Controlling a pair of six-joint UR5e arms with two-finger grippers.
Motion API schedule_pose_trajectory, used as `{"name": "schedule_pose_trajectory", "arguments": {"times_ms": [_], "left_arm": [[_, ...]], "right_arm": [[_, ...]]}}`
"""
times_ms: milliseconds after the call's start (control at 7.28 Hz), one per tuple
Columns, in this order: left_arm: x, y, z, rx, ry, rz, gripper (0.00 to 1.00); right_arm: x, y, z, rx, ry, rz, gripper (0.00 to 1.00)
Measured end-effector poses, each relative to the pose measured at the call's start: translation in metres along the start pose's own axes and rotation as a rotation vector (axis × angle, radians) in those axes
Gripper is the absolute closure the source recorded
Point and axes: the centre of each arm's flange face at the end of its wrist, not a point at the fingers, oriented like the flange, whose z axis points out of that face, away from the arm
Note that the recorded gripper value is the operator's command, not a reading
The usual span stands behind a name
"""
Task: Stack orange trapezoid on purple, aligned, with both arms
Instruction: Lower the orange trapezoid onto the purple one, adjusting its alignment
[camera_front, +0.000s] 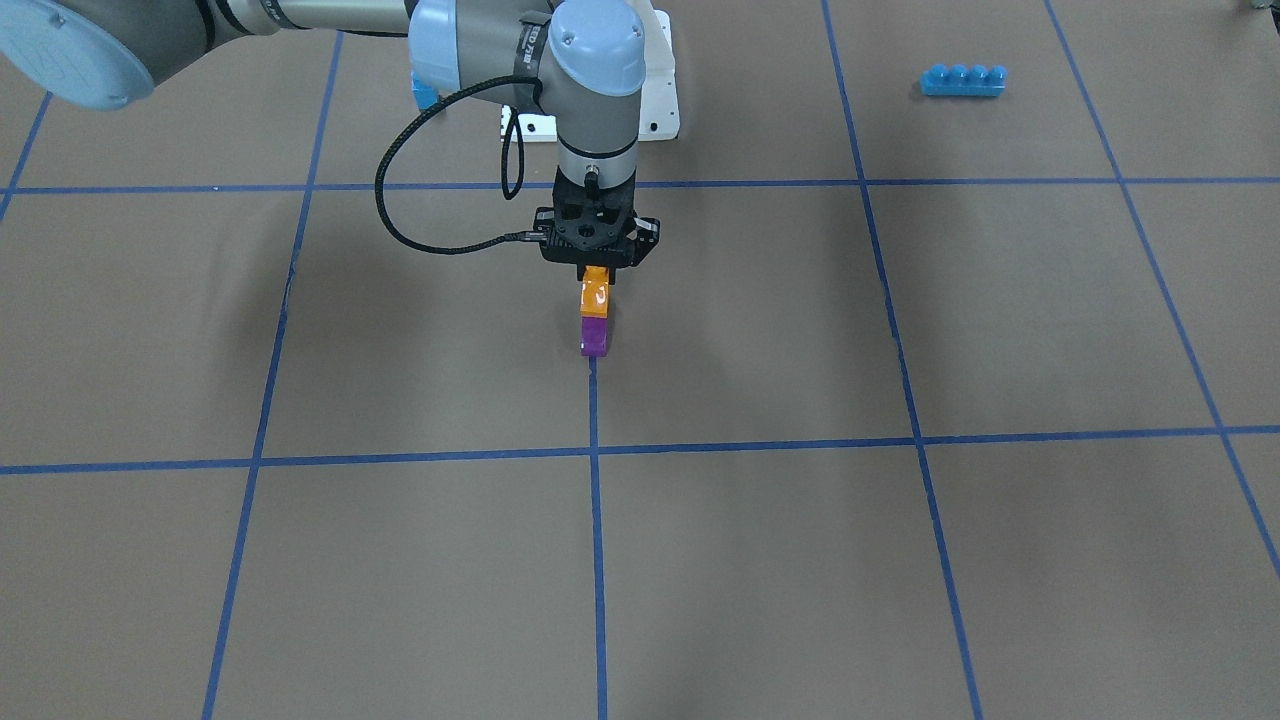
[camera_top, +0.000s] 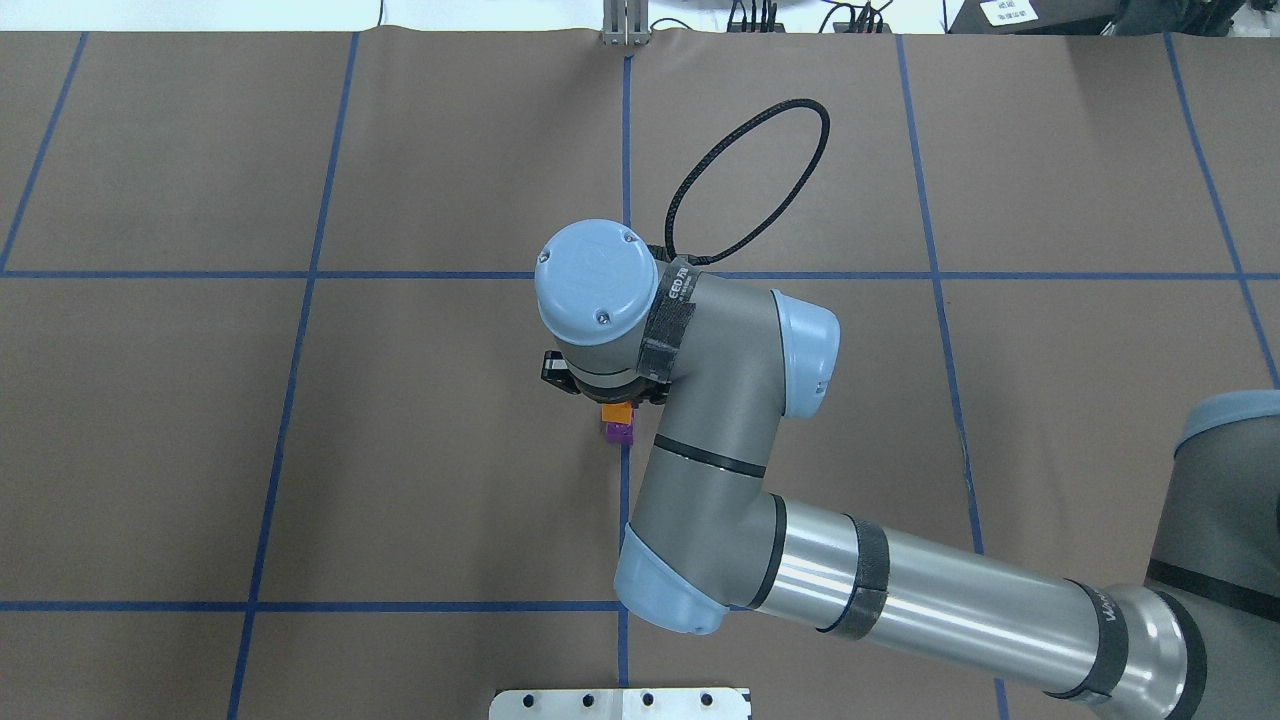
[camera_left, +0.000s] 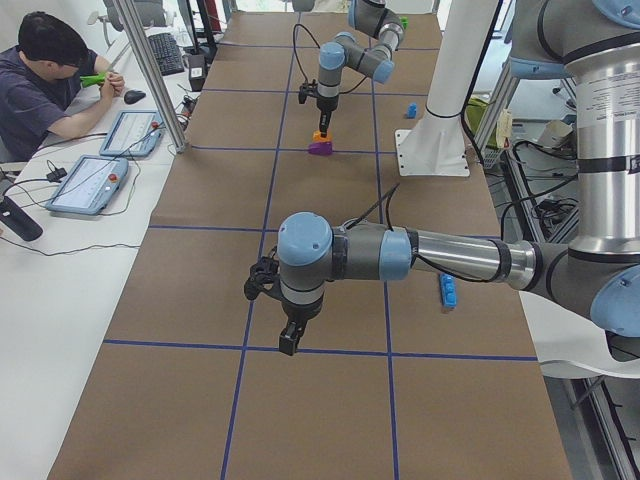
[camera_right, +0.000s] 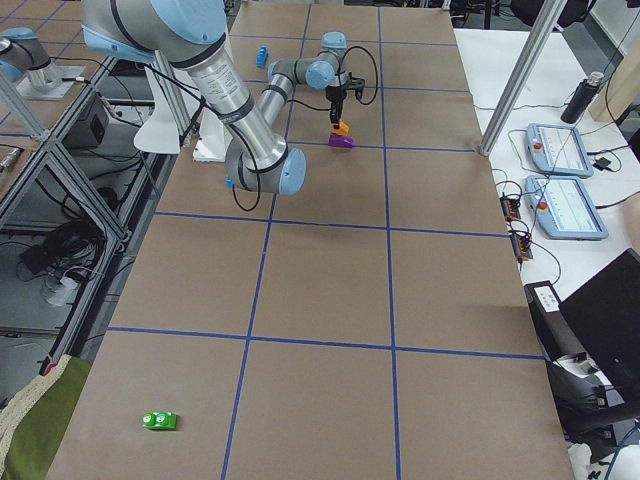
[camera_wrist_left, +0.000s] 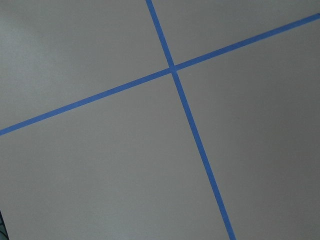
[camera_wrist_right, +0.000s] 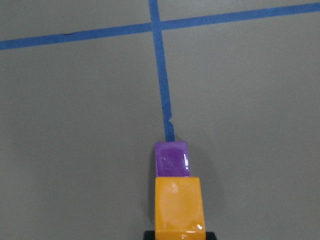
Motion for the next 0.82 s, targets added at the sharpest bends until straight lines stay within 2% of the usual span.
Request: {"name": "schedule_pose_trajectory", "arguments": {"times_ms": [825], "left_arm": [[0.0, 0.0, 0.0, 0.001, 0.0, 0.001, 0.0]], "right_arm": [[-0.003, 0.013, 0.008, 0.012, 0.009, -0.024, 1.0]]}}
